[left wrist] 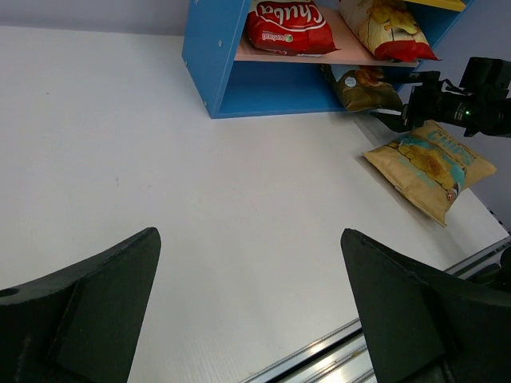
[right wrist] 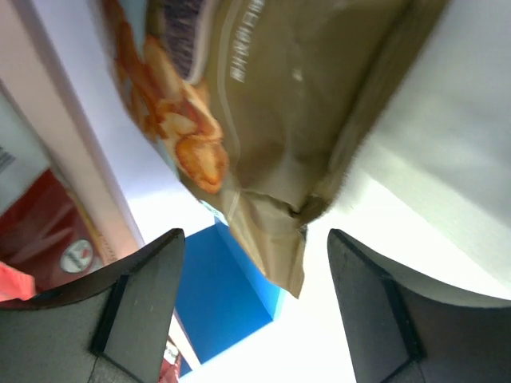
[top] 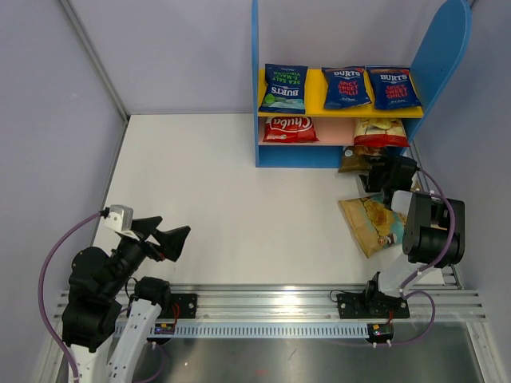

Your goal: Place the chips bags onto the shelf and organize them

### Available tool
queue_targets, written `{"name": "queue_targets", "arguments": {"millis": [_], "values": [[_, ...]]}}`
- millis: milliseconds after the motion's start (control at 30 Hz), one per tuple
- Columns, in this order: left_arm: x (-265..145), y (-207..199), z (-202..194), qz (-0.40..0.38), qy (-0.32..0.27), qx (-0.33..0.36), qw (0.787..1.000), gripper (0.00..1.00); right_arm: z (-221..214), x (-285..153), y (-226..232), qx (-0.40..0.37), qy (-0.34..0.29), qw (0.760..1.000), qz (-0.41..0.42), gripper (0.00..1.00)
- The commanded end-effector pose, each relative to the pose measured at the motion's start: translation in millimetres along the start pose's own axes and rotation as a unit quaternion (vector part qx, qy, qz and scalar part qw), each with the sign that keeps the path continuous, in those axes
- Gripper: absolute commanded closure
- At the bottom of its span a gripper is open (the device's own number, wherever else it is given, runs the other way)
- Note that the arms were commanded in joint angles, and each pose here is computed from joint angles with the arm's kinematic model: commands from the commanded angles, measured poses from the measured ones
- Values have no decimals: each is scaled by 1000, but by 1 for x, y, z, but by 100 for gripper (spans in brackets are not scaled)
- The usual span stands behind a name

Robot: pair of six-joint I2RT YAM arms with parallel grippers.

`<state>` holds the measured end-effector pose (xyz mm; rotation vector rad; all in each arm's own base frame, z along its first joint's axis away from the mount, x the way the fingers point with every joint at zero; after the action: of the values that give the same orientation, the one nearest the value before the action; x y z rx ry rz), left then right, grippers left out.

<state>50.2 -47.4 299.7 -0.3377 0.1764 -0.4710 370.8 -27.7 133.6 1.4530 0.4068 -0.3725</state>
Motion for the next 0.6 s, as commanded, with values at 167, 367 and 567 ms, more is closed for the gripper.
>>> {"name": "queue_targets", "arguments": {"millis": [167, 367, 567], "values": [[-1, -3, 8, -2, -13, 3, 1000, 1, -1, -28, 12, -35, 2, 999, -11, 17], [2, -2, 9, 0, -6, 1, 1000, 1, -4, -60, 26, -76, -4, 997, 7, 14], [5, -3, 10, -2, -1, -4, 1000, 1, -10, -100, 23, -136, -10, 991, 0, 7]]}}
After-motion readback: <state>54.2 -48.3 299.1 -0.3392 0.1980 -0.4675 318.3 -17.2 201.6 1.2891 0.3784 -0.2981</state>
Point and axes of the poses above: each gripper's point midway between its finger pads, its own x axis out along the fingers, its own y axis along the line the jaws close on, z = x × y, the point moved 9 cm from there along -x, back along the fingers, and after that the axes turned 2 degrees about -x, right-handed, at the moved point
